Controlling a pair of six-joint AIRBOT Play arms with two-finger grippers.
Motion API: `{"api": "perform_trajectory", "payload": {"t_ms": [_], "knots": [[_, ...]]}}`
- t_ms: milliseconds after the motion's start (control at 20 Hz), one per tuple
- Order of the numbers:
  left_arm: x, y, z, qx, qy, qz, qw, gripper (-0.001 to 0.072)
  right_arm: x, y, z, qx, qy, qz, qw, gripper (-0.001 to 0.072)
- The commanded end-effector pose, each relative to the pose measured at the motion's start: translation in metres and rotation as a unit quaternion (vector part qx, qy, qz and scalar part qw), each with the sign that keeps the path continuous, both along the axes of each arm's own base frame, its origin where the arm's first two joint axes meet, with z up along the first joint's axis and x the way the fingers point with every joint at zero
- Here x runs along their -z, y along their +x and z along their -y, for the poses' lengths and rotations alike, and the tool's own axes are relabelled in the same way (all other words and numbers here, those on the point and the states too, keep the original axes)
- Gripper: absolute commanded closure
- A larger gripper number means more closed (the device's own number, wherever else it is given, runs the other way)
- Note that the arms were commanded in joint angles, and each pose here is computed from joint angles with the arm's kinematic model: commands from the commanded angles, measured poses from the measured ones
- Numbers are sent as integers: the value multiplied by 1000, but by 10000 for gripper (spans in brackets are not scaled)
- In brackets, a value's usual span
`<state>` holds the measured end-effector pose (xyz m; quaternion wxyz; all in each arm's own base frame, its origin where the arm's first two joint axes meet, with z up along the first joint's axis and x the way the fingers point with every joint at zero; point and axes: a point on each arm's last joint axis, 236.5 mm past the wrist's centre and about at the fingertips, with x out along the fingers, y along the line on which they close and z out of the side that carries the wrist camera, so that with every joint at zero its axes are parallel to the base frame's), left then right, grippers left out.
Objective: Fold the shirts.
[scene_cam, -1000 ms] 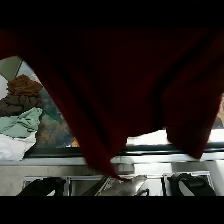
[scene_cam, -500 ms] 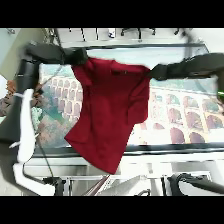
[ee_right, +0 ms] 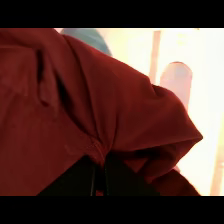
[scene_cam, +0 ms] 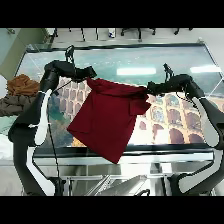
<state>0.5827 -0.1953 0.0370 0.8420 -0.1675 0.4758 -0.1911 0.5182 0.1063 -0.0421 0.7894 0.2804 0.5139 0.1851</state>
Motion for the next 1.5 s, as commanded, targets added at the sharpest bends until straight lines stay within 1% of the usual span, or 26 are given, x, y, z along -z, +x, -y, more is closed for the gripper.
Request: {"api": "perform_trajectory", "payload": {"t_ms": [0,100,250,450,500,650,750,850,950,1100,1150,1250,1300,1350,1450], "knots": [[-25,-37,-36,11,11,-55,998,19,6,7,24,22,7,-7,1000,688],[-33,-81,-64,21,31,-119,992,20,4,4,33,19,9,-10,1000,688],[-4,-160,-102,0,84,-239,967,20,4,-5,36,3,14,-20,1000,688],[60,-269,-88,-25,81,-333,939,20,4,-4,39,6,14,-19,1000,687],[78,-300,-76,-24,70,-356,931,20,4,-4,40,6,14,-19,1000,687],[112,-362,-20,-30,-17,-384,923,20,4,-4,39,6,14,-19,1000,687],[132,-391,-7,-35,-22,-385,922,20,4,-5,39,5,15,-21,1000,687],[143,-402,0,-47,-27,-378,924,21,4,-6,38,2,16,-22,1000,688],[147,-396,10,-60,-41,-355,932,21,4,-8,37,-1,18,-25,1000,687],[155,-382,14,-71,-40,-344,935,22,4,-8,36,-2,19,-26,999,688],[158,-375,16,-73,-38,-341,936,120,4,-10,36,-4,19,-28,999,688],[157,-353,22,-65,-37,-322,944,433,3,-12,35,-10,20,-28,999,688],[155,-340,27,-51,-36,-307,950,635,0,-13,34,-17,17,-23,999,688],[151,-327,29,-40,-34,-293,955,691,-4,-13,34,-19,15,-19,1000,688],[140,-295,17,-35,-16,-265,964,692,-14,-16,41,-20,1,-14,1000,688]]}}
